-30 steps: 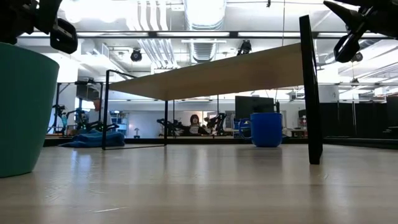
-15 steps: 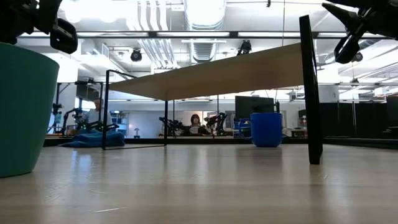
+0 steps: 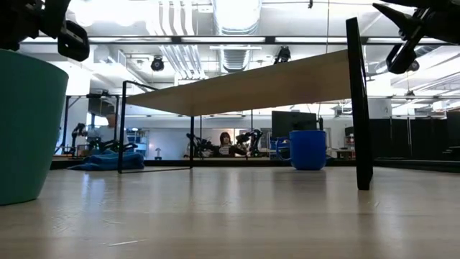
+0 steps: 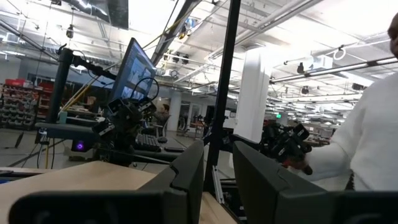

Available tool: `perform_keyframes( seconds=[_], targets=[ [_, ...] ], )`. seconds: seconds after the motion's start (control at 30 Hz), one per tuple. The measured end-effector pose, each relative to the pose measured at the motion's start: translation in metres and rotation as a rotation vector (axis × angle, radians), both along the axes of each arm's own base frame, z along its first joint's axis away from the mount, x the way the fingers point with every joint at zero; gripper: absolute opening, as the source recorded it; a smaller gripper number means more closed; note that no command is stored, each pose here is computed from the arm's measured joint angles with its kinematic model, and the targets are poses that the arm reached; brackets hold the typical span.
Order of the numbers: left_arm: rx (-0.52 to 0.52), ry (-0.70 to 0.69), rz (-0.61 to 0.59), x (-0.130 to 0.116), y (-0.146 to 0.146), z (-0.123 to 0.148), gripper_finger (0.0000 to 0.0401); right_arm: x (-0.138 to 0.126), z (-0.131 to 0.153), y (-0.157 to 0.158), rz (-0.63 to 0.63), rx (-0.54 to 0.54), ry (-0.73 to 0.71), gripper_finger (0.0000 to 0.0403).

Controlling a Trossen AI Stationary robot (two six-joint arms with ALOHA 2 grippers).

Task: Stack small to large cups/mugs on shelf
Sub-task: Put the transparent mug on the shelf

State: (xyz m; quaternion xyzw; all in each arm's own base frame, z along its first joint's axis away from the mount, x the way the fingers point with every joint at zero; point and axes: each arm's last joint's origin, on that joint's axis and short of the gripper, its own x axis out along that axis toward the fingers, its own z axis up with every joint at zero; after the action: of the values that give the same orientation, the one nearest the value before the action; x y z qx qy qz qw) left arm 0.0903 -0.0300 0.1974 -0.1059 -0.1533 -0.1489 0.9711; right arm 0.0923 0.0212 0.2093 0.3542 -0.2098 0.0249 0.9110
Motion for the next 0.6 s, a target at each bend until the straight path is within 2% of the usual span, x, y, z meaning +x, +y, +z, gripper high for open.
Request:
perform_keyframes(
  seconds=[0.17, 0.33, 0.5, 0.6],
  targets=[
    [0.013, -0.022, 0.094, 0.0, 0.003, 0.002, 0.0073, 0.0, 0.001, -0.001, -0.067, -0.09, 0.007, 0.0034],
    [-0.023, -0.107, 0.093, -0.004, 0.004, 0.01, 0.0073, -0.006, 0.011, -0.003, -0.081, -0.073, -0.113, 0.0034],
    [-0.071, -0.224, 0.094, -0.009, 0.006, 0.021, 0.0073, -0.019, 0.034, -0.005, -0.128, -0.216, -0.317, 0.0034],
    [-0.098, -0.243, 0.085, -0.01, 0.006, 0.023, 0.0073, -0.021, 0.058, -0.004, -0.145, -0.329, -0.279, 0.0034]
  ],
)
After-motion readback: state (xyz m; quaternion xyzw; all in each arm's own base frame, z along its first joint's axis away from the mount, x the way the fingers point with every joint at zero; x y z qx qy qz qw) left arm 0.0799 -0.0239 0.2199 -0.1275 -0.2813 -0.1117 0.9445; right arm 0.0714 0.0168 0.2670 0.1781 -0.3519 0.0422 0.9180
